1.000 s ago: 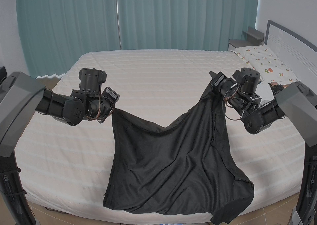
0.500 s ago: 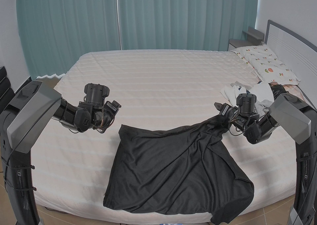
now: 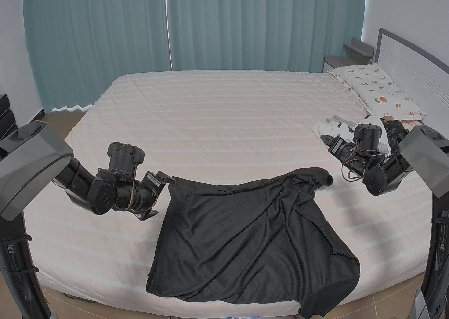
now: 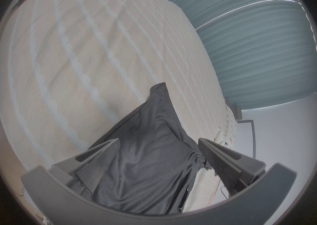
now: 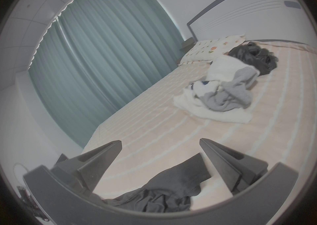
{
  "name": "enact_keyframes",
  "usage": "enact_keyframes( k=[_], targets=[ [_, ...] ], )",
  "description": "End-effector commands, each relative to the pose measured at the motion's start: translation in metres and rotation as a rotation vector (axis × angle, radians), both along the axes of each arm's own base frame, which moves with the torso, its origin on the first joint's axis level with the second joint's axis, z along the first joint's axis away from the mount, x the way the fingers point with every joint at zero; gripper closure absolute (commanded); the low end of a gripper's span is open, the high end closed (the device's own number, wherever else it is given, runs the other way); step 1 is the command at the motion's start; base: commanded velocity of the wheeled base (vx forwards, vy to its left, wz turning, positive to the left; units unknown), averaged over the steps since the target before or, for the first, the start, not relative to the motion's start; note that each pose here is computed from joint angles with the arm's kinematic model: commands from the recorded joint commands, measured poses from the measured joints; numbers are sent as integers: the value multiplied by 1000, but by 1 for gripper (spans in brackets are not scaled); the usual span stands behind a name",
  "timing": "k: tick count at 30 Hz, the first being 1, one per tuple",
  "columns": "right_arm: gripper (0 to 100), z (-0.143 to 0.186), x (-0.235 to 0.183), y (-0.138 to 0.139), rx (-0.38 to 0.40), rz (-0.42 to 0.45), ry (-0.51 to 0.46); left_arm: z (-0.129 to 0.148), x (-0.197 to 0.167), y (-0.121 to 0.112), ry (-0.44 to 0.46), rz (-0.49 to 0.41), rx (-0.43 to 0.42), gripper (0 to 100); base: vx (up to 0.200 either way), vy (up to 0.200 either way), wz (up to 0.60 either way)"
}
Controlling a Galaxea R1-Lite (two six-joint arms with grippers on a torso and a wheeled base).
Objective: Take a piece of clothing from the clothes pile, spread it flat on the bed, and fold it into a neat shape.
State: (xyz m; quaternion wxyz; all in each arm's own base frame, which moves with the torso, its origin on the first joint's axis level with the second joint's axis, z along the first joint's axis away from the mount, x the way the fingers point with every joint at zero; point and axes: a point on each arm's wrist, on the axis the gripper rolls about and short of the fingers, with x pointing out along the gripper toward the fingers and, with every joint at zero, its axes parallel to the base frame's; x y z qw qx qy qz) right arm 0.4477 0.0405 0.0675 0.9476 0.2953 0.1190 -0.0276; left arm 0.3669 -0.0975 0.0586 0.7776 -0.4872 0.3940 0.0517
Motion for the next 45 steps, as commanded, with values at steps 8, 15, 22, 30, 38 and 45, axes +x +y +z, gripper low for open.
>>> enact_keyframes(
  k=[8, 15, 22, 30, 38, 45],
  targets=[
    [0, -24, -90, 7, -122, 85, 253, 0, -28, 8, -25, -10, -20, 0, 0, 0, 0],
    [0, -49, -126, 21, -151, 142, 351, -9, -45, 15, 10, -56, 47, 0, 0, 0, 0],
    [0, -62, -133, 19, -161, 148, 398, -21, -72, 19, 67, -144, 144, 0, 0, 0, 0],
    [0, -67, -130, 21, -162, 153, 405, -49, -117, 28, 208, -276, 283, 0, 0, 0, 0],
    [0, -77, -131, 22, -164, 160, 432, -56, -129, 1, 218, -327, 383, 0, 0, 0, 0],
    [0, -73, -132, 22, -152, 157, 358, -68, -130, -17, 237, -388, 414, 0, 0, 0, 0]
  ],
)
